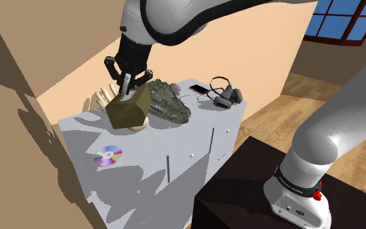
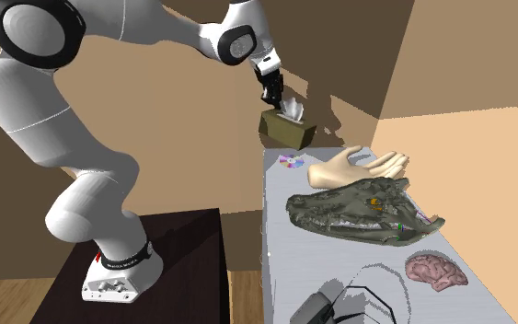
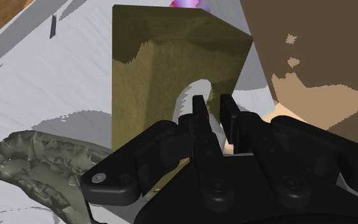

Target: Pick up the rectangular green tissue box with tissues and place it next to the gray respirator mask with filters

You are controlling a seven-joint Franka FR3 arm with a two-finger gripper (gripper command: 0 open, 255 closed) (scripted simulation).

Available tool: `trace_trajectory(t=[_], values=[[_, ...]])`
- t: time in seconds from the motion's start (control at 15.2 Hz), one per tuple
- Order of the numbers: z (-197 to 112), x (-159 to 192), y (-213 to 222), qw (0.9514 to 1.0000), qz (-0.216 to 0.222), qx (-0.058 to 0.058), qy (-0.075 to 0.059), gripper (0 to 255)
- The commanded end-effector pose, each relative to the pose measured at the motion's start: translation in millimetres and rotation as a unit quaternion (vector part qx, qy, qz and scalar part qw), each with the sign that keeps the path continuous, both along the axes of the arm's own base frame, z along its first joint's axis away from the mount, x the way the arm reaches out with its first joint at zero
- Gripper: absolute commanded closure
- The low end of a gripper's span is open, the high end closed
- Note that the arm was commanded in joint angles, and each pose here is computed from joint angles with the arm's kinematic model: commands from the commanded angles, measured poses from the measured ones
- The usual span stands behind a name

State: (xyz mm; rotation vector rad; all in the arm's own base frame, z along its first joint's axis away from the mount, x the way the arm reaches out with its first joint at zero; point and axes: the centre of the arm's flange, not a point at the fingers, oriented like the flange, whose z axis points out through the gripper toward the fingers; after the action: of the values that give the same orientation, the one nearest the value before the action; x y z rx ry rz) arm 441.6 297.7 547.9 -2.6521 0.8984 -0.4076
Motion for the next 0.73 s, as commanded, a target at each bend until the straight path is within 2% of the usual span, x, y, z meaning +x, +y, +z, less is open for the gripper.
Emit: trace_trajectory(t=[0.0,0.4,0.66], values=[[11,1,0,1.0000,0.000,0.000,0.000,255],[41,1,0,1.0000,0.000,0.000,0.000,255],[41,-2,-52,1.0000,0.000,0.000,0.000,255]])
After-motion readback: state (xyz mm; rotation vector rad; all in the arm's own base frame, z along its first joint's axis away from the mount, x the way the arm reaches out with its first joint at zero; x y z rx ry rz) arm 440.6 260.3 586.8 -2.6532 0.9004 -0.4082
